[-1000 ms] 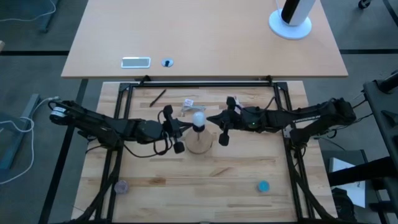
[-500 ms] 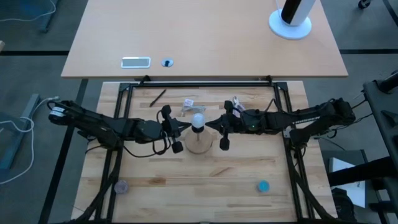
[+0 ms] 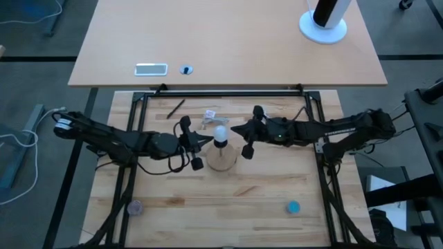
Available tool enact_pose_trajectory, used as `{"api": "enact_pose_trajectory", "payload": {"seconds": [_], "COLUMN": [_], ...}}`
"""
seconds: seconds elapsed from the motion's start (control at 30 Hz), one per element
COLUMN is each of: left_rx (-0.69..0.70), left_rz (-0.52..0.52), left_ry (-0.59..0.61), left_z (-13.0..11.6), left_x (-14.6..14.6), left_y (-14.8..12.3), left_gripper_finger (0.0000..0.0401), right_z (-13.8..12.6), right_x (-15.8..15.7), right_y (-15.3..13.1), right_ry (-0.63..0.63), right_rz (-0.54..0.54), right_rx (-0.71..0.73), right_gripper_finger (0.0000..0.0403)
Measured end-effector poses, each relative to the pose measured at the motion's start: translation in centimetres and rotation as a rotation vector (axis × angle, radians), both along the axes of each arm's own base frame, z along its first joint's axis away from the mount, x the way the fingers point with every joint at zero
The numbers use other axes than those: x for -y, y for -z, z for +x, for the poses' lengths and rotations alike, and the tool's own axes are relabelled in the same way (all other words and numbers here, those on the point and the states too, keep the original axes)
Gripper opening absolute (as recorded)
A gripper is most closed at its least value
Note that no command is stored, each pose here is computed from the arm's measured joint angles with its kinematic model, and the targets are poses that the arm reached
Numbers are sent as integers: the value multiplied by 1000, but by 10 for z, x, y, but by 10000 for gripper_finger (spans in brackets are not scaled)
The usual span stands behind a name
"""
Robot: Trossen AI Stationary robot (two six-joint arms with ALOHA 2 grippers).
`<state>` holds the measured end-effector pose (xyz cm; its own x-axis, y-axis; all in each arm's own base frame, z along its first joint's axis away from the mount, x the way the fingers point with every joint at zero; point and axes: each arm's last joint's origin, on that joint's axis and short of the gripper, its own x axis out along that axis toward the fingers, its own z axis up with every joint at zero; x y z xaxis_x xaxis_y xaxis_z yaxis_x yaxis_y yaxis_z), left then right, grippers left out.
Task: Screw lightbulb
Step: Insert the lightbulb into the brown lamp
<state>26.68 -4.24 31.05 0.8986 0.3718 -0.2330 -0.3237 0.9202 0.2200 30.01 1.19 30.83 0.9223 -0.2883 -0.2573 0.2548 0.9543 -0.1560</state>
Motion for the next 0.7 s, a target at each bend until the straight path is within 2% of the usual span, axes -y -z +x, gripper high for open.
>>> {"api": "enact_pose_trajectory", "payload": {"seconds": [0.17, 0.43, 0.7], "left_rx": [-12, -14, -63], "left_rz": [-2, -16, -18], "left_ry": [-10, -18, -101], "left_z": [3, 2, 0], "left_x": [-2, -3, -6], "left_y": [3, 4, 11], "left_gripper_finger": [0, 0, 0], "right_z": [10, 8, 8], "right_x": [-1, -8, -19], "right_y": [5, 6, 7], "right_ry": [-40, -78, -158], "right_rz": [-3, 9, 28], "right_rx": [24, 12, 7], "right_gripper_finger": [0, 0, 0]}}
